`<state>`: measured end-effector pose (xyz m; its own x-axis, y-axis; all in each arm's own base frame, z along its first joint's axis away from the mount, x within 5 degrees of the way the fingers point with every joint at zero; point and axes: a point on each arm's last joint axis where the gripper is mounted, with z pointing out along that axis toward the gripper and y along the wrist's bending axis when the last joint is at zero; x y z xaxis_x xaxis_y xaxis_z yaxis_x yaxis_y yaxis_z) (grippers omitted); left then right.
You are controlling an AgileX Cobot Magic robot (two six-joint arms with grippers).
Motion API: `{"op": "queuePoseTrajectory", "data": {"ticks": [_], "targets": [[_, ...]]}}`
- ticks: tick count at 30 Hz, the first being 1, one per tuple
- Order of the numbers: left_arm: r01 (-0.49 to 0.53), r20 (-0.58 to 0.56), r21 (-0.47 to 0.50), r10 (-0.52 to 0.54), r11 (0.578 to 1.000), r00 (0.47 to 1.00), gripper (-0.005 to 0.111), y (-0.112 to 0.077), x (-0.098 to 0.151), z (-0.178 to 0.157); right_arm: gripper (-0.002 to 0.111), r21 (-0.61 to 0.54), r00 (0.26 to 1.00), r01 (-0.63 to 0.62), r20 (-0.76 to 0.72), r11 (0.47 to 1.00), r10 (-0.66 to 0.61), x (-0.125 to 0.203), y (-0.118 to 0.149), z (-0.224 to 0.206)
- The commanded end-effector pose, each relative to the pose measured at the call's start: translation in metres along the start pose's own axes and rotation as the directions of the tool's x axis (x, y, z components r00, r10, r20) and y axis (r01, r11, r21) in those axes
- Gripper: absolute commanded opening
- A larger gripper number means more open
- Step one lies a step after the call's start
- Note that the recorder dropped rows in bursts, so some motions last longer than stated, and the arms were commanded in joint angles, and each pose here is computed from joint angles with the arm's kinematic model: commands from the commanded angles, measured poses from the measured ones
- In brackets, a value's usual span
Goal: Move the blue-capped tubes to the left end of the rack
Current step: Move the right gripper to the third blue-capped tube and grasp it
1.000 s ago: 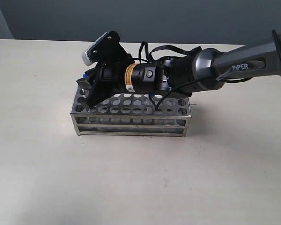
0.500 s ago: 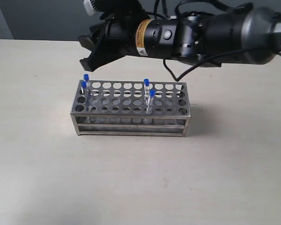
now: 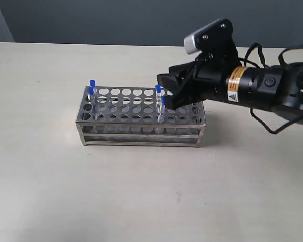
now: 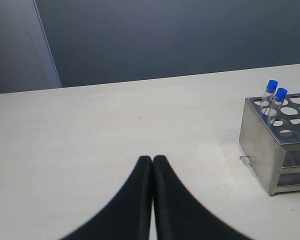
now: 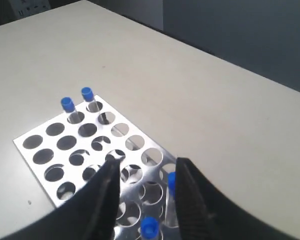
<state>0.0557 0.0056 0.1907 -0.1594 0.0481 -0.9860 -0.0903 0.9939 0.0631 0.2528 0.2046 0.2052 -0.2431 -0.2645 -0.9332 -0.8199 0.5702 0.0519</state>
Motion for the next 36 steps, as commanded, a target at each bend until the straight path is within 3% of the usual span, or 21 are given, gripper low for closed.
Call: {"op": "queuePoseTrajectory", "data": {"ticks": [1,14,28,31,35,36], "targets": [[0.000,0.010,0.003,0.000,1.000,1.000,0.001,0.000,-0.001,-0.001,0.036,-0.015,0.999,-0.006,0.053,1.000,0.007,0.014,0.001,-0.001],[0.000,0.010,0.003,0.000,1.000,1.000,0.001,0.000,-0.001,-0.001,0.036,0.001,0.995,-0.095,-0.026,0.995,0.095,0.059,-0.008,0.027],[0.000,0.010,0.003,0.000,1.000,1.000,0.001,0.000,-0.001,-0.001,0.036,0.031,0.987,-0.155,-0.043,0.987,0.156,0.073,-0.012,0.034],[0.000,0.010,0.003,0.000,1.000,1.000,0.001,0.000,-0.001,-0.001,0.029,0.030,0.987,-0.160,-0.026,0.987,0.161,0.072,-0.012,0.034],[0.000,0.010,0.003,0.000,1.000,1.000,0.001,0.000,-0.001,-0.001,0.000,0.026,0.987,-0.160,-0.021,0.987,0.161,0.071,-0.012,0.035],[0.000,0.010,0.003,0.000,1.000,1.000,0.001,0.000,-0.001,-0.001,0.000,0.020,0.987,-0.159,-0.015,0.987,0.159,0.070,-0.011,0.034]]}}
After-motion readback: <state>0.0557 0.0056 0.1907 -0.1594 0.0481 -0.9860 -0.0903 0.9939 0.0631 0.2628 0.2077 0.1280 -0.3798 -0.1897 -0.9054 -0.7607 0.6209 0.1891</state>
